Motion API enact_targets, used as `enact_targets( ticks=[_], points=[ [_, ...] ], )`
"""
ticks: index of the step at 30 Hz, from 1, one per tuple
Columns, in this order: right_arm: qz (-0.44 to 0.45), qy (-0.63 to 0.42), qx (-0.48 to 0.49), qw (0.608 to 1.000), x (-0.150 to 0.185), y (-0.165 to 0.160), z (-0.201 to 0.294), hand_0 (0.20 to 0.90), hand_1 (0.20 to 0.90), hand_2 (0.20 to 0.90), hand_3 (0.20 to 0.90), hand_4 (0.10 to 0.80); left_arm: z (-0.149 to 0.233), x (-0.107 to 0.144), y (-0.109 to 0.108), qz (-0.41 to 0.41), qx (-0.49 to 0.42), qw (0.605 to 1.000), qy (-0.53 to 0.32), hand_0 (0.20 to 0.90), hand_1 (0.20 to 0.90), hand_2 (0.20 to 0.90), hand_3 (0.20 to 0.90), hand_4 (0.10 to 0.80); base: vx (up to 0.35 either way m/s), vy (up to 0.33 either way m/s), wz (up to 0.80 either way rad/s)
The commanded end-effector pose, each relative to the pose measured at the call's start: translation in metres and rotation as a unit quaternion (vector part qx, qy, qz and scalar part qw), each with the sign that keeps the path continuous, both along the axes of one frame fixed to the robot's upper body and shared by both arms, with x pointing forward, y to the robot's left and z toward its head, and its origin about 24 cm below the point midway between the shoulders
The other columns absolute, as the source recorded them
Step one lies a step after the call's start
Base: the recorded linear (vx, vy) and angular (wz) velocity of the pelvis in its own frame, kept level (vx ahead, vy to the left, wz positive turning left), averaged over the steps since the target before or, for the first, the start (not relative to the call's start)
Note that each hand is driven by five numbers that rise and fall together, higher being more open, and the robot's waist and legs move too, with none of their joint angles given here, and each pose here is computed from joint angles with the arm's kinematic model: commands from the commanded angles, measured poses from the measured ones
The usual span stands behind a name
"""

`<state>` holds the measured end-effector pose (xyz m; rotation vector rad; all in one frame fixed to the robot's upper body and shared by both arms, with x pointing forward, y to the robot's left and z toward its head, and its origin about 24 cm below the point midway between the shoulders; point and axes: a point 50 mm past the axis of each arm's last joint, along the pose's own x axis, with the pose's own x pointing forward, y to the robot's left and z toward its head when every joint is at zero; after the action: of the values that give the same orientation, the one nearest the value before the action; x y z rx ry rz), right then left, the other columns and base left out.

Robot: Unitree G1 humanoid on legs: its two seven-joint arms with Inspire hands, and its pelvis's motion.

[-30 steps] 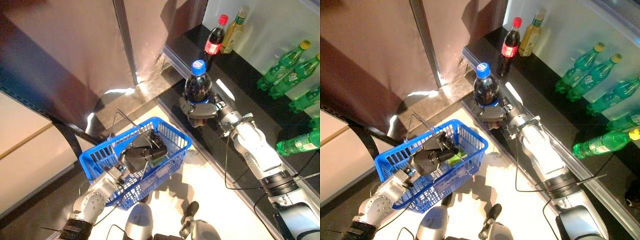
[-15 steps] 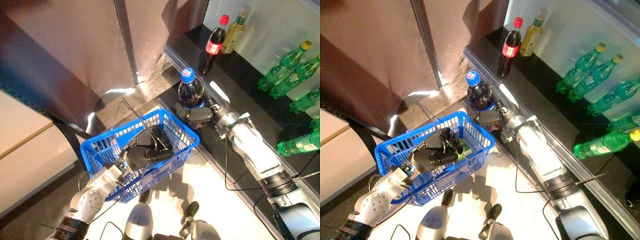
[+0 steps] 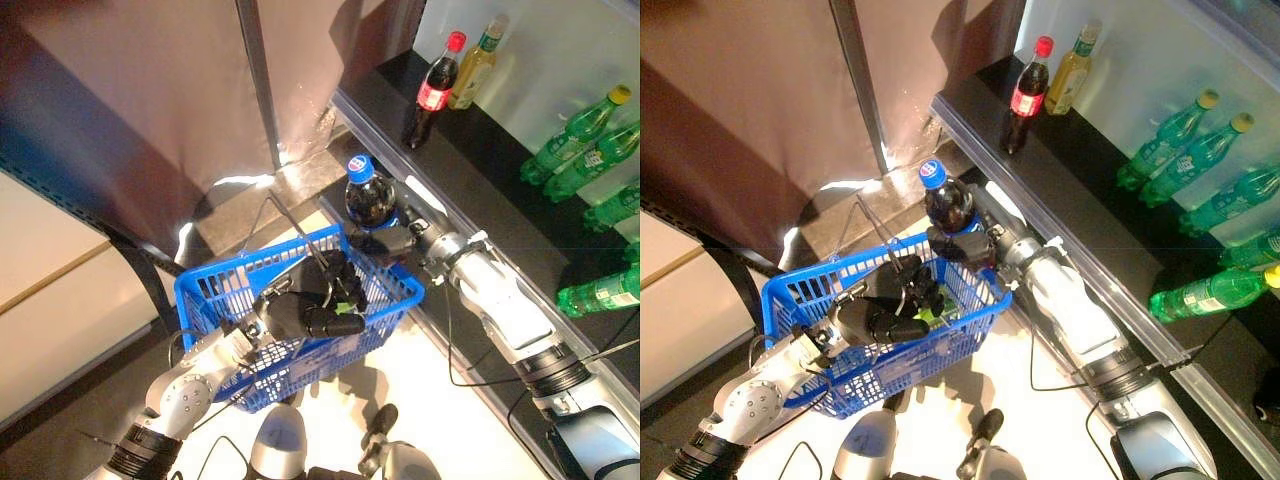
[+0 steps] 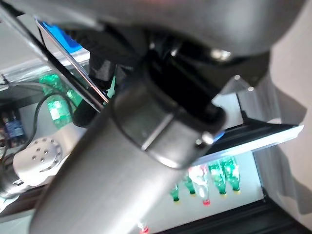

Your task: Pick up the drink and place into the basket.

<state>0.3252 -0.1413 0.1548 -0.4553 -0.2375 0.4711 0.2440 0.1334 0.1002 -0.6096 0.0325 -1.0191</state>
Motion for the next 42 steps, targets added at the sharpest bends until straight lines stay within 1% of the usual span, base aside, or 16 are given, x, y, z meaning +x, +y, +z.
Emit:
enact_targets(
  ticks=[1, 10, 22, 33, 42],
  points=[
    [0.090, -0.043, 0.018, 0.995, -0.014, 0.039, 0.005, 0.300, 0.300, 0.300, 0.200, 0.100, 0.068, -0.031, -0.047, -0.171, -0.181, 0.949, -0.191, 0.300, 0.300, 0.300, 0.200, 0.100, -0.003, 0.002, 0.06],
    [0.099, 0.011, -0.024, 0.995, -0.014, 0.044, -0.020, 0.300, 0.300, 0.300, 0.200, 0.100, 0.078, -0.038, -0.053, -0.197, -0.175, 0.938, -0.227, 0.300, 0.300, 0.300, 0.200, 0.100, -0.006, 0.001, 0.05],
    [0.103, 0.085, -0.077, 0.988, -0.015, 0.041, -0.055, 0.300, 0.300, 0.300, 0.200, 0.100, 0.088, -0.044, -0.055, -0.216, -0.172, 0.925, -0.262, 0.300, 0.300, 0.300, 0.200, 0.100, 0.000, 0.000, 0.00],
    [0.135, 0.132, -0.123, 0.974, -0.018, 0.047, -0.071, 0.300, 0.300, 0.300, 0.200, 0.100, 0.091, -0.049, -0.057, -0.239, -0.165, 0.916, -0.279, 0.300, 0.300, 0.300, 0.200, 0.100, 0.000, 0.000, 0.00],
    [0.162, 0.142, -0.149, 0.965, -0.020, 0.058, -0.075, 0.300, 0.300, 0.300, 0.200, 0.100, 0.093, -0.053, -0.061, -0.259, -0.160, 0.908, -0.286, 0.300, 0.300, 0.300, 0.200, 0.100, 0.000, 0.000, 0.00]
  ],
)
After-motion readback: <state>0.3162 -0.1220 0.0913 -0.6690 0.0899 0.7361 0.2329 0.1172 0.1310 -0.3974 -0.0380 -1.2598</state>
